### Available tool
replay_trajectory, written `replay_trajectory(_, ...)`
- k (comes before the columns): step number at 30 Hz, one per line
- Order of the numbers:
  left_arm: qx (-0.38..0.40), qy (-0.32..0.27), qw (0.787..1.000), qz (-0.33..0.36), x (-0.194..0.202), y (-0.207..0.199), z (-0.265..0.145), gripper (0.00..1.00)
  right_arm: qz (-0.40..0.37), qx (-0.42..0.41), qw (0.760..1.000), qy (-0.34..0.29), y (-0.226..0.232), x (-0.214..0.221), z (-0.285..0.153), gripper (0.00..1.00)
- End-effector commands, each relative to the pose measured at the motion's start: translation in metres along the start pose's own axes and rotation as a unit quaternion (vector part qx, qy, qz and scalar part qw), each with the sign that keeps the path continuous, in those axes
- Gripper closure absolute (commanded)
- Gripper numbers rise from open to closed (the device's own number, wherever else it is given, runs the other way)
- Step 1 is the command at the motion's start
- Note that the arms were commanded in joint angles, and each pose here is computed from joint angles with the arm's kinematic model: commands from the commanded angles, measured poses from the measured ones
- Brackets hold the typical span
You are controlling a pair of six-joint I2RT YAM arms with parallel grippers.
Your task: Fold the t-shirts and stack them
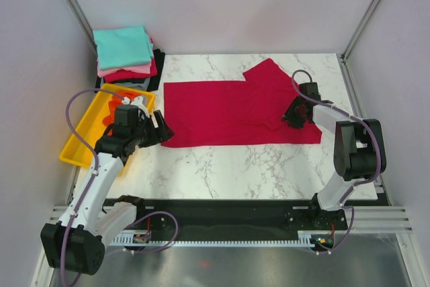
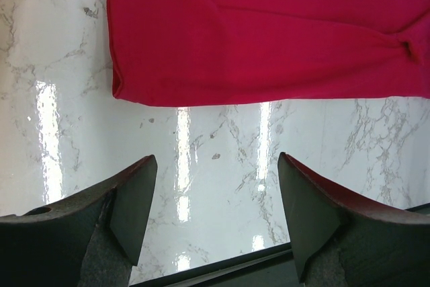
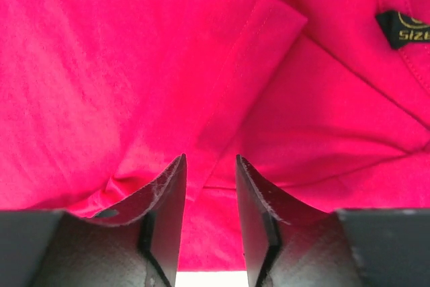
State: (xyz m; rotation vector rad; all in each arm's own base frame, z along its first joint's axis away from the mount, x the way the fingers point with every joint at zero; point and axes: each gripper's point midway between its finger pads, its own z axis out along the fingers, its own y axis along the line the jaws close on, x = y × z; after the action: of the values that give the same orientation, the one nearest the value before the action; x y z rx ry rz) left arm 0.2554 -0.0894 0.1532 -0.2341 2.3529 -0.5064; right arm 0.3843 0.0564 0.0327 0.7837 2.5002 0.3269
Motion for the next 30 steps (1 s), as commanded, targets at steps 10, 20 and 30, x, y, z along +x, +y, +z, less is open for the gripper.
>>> replay_trajectory(10,0.014,-0.005,1.000,0.020,-0.001,-0.003,-0.002,0.21,-0.003,-0.006,0.999,-0.036,0.012,-0.026,0.009,0.70)
replay_trajectory(20,0.012,-0.005,1.000,0.022,0.000,-0.004,-0.002,0.21,-0.008,-0.010,0.999,-0.030,0.015,-0.027,0.014,1.00)
replay_trajectory(30,0.013,-0.005,1.000,0.023,0.000,-0.004,-0.002,0.21,-0.012,-0.044,0.998,-0.048,0.056,-0.055,0.010,1.00)
